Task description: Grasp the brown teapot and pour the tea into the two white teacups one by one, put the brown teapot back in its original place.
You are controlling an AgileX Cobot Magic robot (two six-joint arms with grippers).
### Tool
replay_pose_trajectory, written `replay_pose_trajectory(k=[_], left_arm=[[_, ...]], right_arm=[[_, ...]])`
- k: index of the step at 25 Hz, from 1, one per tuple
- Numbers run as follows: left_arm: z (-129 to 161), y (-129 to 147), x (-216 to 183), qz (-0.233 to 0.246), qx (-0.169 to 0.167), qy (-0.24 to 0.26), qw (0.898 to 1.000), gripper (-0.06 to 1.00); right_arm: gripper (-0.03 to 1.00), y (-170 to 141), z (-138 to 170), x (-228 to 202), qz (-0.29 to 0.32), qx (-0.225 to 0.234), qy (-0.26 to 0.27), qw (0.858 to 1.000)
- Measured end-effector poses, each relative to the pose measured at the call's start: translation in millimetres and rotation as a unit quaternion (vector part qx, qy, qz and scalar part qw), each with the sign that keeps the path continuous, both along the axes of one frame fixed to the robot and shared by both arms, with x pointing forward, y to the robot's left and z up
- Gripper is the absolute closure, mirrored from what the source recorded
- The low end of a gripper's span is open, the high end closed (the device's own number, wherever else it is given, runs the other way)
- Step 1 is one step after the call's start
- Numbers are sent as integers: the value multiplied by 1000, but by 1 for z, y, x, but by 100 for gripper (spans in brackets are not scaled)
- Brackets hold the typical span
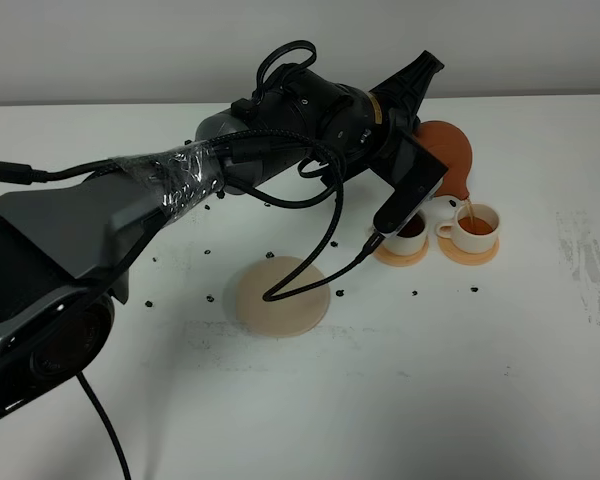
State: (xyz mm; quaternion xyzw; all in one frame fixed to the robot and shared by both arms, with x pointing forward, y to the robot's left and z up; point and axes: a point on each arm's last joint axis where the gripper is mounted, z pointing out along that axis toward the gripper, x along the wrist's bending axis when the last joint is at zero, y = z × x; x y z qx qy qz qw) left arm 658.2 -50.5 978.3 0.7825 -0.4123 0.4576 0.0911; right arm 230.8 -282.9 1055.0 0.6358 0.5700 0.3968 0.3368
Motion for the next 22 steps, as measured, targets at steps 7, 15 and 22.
replay_pose_trajectory(k=[7, 15, 22], left_arm=[[0, 0, 0, -5, 11, -12, 1000, 86], [0, 0, 1, -7, 16, -16, 1000, 86], [1, -2, -1, -12, 21, -22, 999, 86]], right_arm=[[57, 0, 0, 0, 0, 0, 0, 1000], [57, 0, 0, 0, 0, 0, 0, 1000], [57, 0, 0, 0, 0, 0, 0, 1000]])
